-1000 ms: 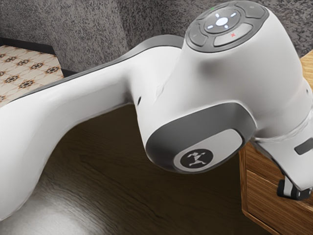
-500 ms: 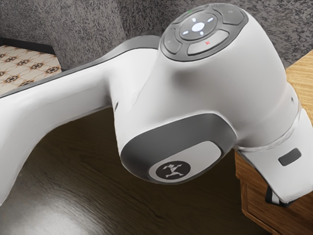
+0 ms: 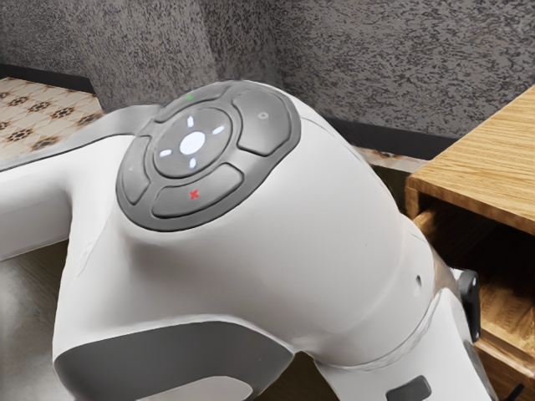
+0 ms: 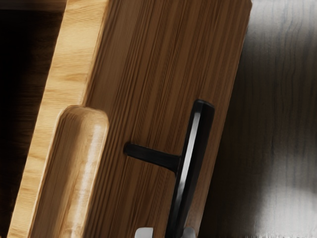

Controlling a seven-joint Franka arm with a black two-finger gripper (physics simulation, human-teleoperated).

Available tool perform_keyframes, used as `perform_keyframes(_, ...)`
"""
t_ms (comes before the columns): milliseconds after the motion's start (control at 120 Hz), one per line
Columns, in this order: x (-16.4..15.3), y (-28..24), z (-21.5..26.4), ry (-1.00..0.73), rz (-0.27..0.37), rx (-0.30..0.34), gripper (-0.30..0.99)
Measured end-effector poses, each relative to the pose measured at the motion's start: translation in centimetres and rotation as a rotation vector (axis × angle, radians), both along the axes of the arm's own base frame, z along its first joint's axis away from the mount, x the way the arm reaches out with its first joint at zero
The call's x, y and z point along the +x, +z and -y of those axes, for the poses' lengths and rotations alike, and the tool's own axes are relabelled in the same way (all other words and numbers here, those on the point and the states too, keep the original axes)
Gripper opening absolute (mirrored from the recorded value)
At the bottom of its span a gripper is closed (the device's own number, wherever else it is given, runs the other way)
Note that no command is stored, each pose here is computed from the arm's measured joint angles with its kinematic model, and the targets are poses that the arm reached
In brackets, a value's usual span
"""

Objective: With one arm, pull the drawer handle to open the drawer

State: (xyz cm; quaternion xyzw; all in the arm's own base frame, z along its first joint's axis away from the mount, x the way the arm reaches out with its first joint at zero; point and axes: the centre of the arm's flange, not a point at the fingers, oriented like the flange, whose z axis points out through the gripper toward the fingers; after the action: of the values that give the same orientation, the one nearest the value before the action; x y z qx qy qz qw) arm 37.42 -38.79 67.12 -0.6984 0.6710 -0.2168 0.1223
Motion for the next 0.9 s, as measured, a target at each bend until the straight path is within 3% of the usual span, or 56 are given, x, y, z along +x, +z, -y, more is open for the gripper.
perform_keyframes(225,-2.0,-1.0,-0.1,0.007,-0.008,0.015,-0.02)
perform_keyframes(900,-12.3,-0.2,-2.4,0.045,0.049,0.023,-0.05)
